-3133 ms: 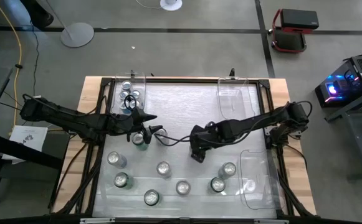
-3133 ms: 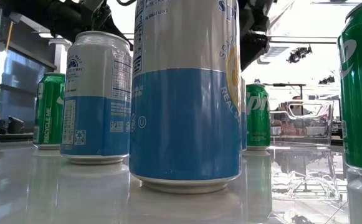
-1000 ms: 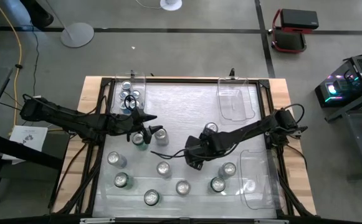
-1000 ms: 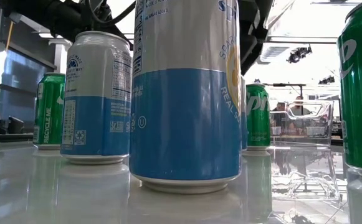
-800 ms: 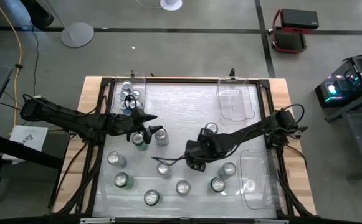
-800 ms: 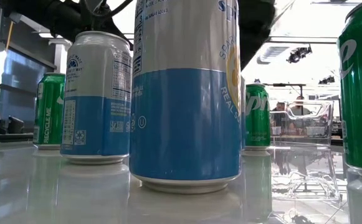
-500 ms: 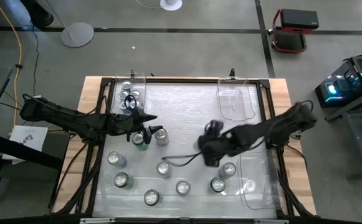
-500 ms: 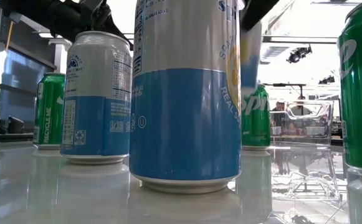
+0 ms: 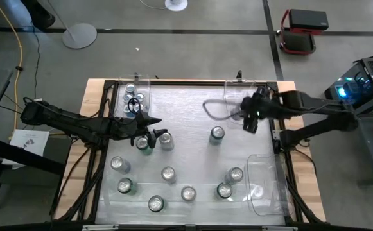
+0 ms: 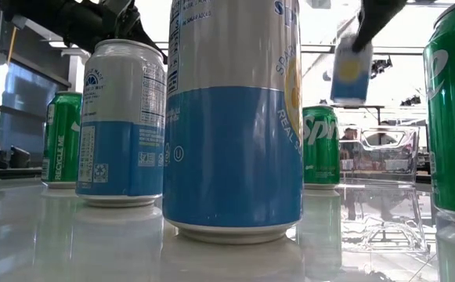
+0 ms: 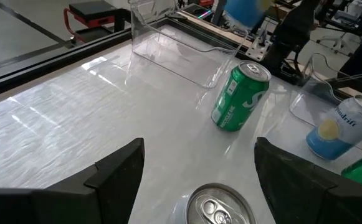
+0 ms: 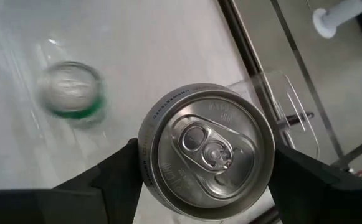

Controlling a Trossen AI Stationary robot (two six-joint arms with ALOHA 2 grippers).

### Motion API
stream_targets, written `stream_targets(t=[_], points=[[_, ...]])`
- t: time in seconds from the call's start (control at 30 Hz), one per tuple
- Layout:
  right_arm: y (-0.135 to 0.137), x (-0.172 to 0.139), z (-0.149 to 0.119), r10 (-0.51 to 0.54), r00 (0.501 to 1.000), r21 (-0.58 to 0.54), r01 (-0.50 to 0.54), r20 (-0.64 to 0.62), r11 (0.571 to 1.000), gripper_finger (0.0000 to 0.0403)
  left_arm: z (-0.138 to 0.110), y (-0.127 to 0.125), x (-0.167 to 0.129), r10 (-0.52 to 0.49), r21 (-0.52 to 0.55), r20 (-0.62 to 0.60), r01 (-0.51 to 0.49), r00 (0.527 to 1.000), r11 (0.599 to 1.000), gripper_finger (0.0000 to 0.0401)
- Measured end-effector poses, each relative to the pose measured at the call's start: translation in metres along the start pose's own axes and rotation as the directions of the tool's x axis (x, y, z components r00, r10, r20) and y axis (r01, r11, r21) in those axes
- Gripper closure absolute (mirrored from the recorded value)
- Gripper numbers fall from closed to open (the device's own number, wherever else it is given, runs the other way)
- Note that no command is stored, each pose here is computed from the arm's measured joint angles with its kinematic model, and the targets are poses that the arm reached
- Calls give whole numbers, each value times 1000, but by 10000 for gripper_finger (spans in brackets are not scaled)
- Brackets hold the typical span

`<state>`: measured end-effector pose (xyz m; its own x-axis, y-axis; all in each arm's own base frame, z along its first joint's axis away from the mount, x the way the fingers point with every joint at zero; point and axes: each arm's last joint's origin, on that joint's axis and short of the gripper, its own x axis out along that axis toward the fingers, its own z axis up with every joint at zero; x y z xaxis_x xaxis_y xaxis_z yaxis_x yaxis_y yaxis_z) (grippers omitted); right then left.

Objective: Sort soda cans
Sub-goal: Put the blue-white soda can into the top right transparent bin

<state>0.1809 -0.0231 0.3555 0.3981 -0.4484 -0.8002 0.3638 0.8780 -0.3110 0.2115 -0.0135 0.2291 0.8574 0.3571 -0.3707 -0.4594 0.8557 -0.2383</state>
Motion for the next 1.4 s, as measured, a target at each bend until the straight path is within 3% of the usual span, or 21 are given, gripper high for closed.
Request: stream_targets(t=[0.17,0.3,0.43,0.67,1.2,1.4], points=[[-26,40,-10,40,999,20,-40,-4,999,132,0,0,0,0,0,0,0,1000,1000,122],[-48,69,-17,53,995,22,-51,-85,998,132,0,0,0,0,-1,0,0,1000,1000,122],[-62,92,-27,154,980,55,-148,-127,987,132,0,0,0,1,-9,1,-1,1000,1000,122],[-58,115,-37,311,941,42,-308,-132,951,132,0,0,0,3,-9,2,-3,1000,1000,122],[-45,138,-52,347,932,-35,-353,-106,935,132,0,1,0,15,-6,8,-15,1000,1000,122],[-45,139,-51,358,929,-50,-364,-92,930,86,0,1,0,14,-7,8,-14,1000,1000,122]])
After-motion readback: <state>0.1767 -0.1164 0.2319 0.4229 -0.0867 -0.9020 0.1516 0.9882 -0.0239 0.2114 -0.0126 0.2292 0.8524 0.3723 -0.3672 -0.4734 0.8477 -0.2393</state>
